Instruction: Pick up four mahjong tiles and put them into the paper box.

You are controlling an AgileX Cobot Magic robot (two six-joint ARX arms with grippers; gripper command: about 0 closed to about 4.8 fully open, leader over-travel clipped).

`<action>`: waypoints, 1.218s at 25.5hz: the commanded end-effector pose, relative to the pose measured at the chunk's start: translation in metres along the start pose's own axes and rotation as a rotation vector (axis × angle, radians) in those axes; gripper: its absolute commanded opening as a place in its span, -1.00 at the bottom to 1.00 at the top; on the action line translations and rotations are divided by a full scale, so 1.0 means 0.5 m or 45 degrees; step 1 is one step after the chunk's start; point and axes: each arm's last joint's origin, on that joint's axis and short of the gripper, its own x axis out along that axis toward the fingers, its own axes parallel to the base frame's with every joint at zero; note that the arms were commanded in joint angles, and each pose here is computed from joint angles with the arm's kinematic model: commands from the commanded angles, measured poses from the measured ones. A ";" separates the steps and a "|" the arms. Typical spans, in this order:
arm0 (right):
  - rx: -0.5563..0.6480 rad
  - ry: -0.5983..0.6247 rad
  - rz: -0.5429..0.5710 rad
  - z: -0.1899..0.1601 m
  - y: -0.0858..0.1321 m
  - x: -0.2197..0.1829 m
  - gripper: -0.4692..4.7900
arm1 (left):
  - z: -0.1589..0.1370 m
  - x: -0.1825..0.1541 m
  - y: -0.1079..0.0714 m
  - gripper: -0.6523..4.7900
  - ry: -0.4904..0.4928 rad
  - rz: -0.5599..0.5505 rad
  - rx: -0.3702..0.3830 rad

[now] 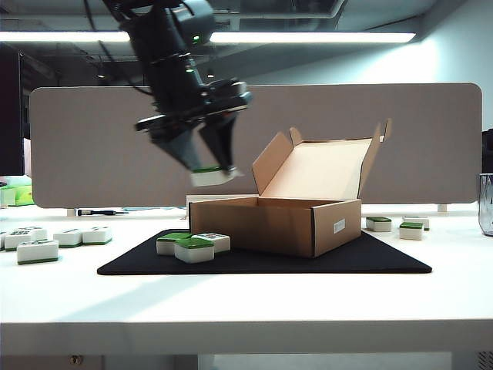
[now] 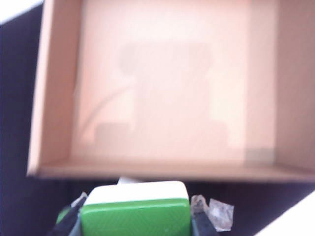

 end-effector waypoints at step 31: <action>-0.030 -0.023 0.002 0.000 0.005 -0.004 -0.83 | 0.007 0.102 -0.062 0.50 0.027 -0.033 0.156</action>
